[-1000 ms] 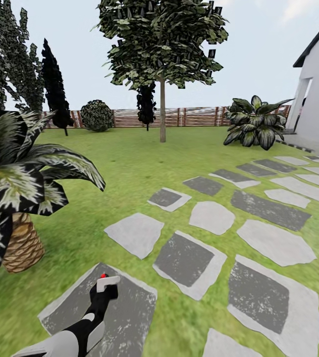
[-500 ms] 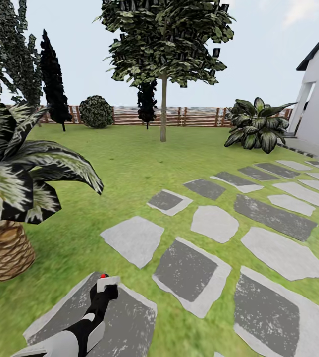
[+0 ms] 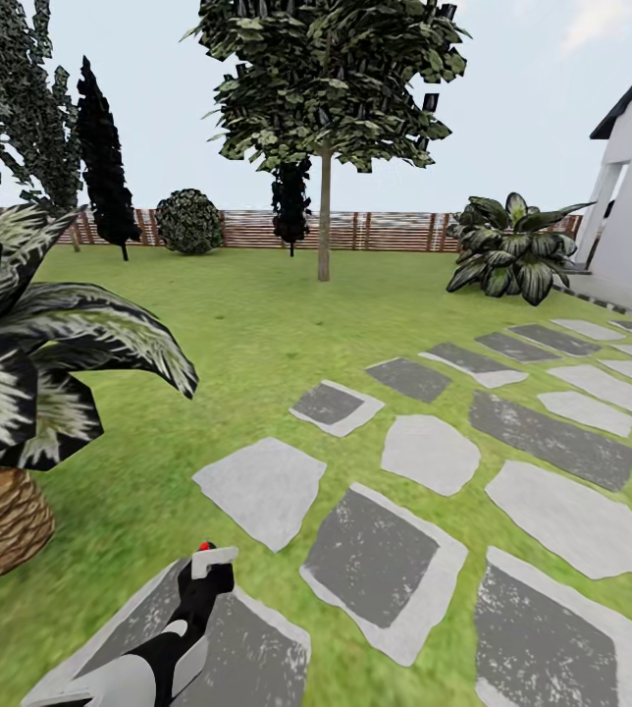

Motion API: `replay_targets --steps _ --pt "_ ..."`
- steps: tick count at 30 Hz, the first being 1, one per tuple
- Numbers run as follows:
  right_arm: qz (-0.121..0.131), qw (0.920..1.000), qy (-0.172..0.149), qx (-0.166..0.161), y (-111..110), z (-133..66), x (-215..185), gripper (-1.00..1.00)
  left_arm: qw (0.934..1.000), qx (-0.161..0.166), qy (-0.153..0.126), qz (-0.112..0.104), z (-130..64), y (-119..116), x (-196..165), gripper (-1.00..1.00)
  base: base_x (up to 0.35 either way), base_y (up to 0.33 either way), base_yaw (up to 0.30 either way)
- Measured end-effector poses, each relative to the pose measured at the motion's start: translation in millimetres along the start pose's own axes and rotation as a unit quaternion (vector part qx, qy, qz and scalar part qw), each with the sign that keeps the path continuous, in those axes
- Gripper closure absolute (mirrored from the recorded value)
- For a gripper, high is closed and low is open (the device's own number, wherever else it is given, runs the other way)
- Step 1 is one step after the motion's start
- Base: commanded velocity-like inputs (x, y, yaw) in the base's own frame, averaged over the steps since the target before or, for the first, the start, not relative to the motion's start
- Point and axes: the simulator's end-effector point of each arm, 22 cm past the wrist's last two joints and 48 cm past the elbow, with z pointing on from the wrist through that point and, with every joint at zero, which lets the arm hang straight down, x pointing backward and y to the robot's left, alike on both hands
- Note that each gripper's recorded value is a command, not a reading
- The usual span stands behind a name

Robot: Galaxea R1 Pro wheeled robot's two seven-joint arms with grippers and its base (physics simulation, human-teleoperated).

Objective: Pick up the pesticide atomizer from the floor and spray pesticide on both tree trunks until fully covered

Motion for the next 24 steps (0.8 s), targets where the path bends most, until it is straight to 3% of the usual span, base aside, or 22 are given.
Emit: replay_targets --steps 7,24 --pt "0.0 1.0 0.0 0.0 0.0 0.0 0.0 -1.0 1.0 0.0 0.0 0.0 0.0 0.1 0.0 1.0 0.206 0.0 0.0" --pt "0.0 1.0 0.002 -0.001 0.9 -1.0 3.3 -1.0 1.0 0.0 0.0 0.0 0.0 0.0 0.0 1.0 0.319 0.0 0.0"
